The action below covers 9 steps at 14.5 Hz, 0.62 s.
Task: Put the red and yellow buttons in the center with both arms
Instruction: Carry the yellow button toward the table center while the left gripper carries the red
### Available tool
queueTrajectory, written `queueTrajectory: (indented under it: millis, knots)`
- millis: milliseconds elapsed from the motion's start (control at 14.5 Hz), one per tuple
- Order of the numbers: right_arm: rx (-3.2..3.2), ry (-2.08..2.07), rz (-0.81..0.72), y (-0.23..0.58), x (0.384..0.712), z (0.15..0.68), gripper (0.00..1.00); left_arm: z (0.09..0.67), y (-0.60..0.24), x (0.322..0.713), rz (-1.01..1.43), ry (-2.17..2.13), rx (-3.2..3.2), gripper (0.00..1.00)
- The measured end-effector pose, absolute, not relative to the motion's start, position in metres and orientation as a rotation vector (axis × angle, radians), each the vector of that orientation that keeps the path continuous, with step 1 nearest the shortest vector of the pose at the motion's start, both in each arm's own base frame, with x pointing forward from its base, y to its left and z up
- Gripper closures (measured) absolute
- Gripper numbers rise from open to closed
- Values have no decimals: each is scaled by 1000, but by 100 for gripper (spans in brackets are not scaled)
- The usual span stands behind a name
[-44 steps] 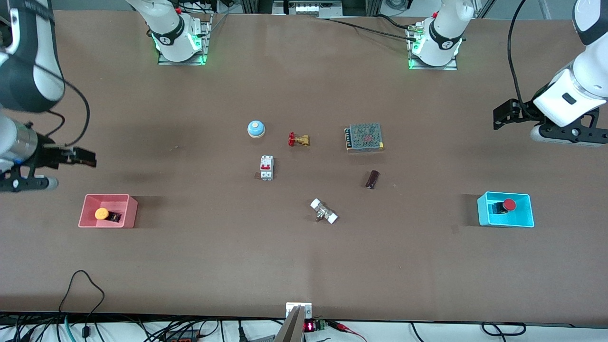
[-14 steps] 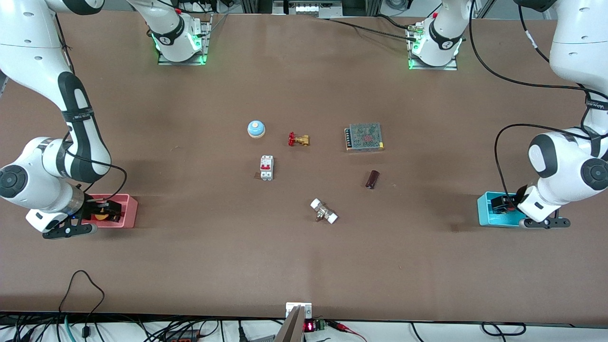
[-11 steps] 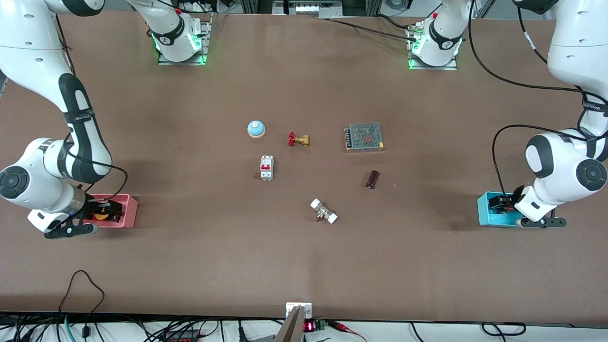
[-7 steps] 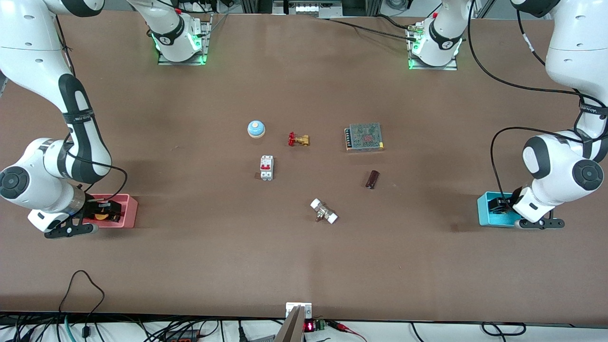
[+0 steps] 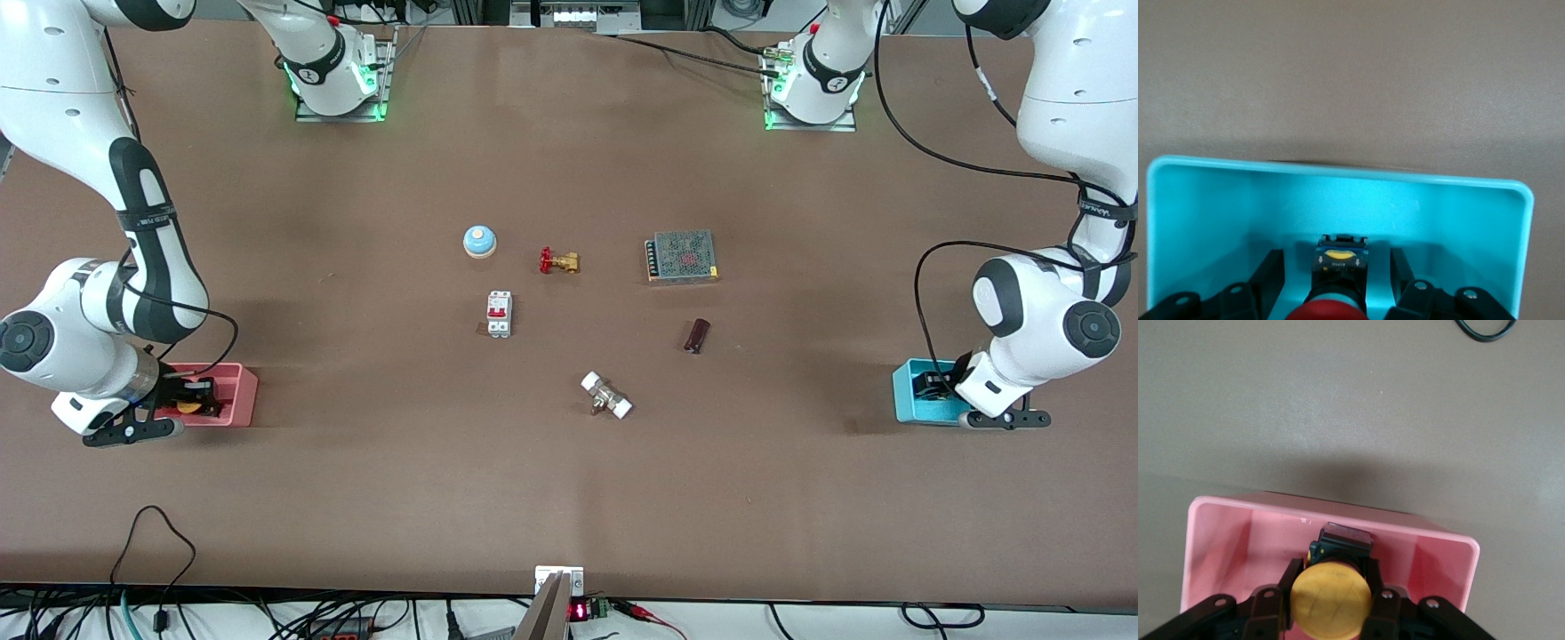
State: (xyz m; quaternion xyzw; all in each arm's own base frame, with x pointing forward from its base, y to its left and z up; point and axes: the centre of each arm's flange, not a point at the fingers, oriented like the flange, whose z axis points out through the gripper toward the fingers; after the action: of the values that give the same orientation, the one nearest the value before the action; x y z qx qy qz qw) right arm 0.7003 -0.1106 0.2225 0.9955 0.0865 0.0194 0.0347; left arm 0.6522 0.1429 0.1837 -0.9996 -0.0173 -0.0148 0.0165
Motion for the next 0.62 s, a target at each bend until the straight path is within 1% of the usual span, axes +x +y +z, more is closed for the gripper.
queueTrajectory:
  millis: [69, 207, 276, 414, 621]
  knots:
    - [3060, 267, 60, -110, 700, 223, 58, 183, 143, 652, -44, -53, -3108, 36]
    - [3061, 270, 61, -109, 701, 224, 58, 183, 143, 652, -46, -53, -3108, 56]
    - [3063, 272, 54, -108, 701, 226, 58, 185, 143, 653, -50, -52, -3107, 62]
    - [3072, 279, 0, -103, 698, 245, 58, 187, 143, 654, -58, -48, -3106, 62]
    - [3104, 298, -118, -76, 687, 317, 58, 208, 145, 660, -69, -22, -3103, 62]
